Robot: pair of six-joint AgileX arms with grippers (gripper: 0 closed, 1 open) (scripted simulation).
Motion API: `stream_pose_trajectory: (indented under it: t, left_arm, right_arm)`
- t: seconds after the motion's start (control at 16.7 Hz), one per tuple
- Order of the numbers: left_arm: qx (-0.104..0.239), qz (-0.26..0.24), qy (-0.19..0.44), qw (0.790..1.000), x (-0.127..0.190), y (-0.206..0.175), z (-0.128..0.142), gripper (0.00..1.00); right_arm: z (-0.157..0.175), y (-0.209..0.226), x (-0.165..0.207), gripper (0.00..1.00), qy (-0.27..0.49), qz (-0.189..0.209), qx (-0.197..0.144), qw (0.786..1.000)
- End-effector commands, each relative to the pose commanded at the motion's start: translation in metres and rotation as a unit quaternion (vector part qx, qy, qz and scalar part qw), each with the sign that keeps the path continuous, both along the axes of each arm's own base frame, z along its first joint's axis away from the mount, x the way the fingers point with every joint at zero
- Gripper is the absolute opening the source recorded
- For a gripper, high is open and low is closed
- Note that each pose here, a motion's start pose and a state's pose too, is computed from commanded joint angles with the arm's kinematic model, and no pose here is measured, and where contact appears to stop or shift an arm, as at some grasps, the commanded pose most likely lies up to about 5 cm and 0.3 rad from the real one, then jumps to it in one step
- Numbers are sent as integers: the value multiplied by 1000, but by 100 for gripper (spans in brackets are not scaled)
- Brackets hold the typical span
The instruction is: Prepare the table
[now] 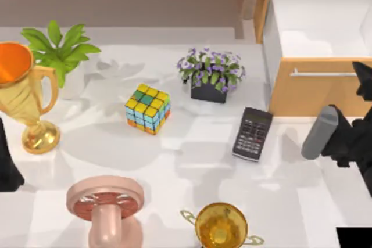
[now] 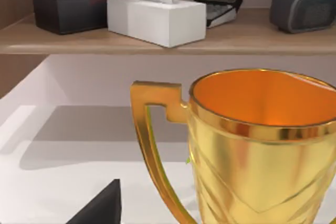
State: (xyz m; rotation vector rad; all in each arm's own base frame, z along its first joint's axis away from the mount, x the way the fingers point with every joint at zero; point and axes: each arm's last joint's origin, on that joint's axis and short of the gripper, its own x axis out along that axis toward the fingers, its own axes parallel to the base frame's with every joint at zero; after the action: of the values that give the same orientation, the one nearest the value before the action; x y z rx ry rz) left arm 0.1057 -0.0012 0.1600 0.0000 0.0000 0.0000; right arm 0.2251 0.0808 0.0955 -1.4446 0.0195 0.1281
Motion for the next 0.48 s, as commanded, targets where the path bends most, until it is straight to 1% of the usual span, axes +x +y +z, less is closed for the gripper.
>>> stream_pose_trajectory:
  t: [0.12,0.24,0.36,0.48]
  left_arm:
    - [0,0,0,1000,0,0,0,100]
    - [0,0,0,1000,0,0,0,100]
    - [0,0,0,1000,0,0,0,100]
    - [0,0,0,1000,0,0,0,100]
  right_arm:
    - [-3,-4,1,100,-24,-17,-30,999]
    - [-5,-8,2,100,-40,-32,-51,997]
    - [-6,-9,2,100,-47,-39,-61,996]
    - [-6,-9,3,100,-47,-40,-62,996]
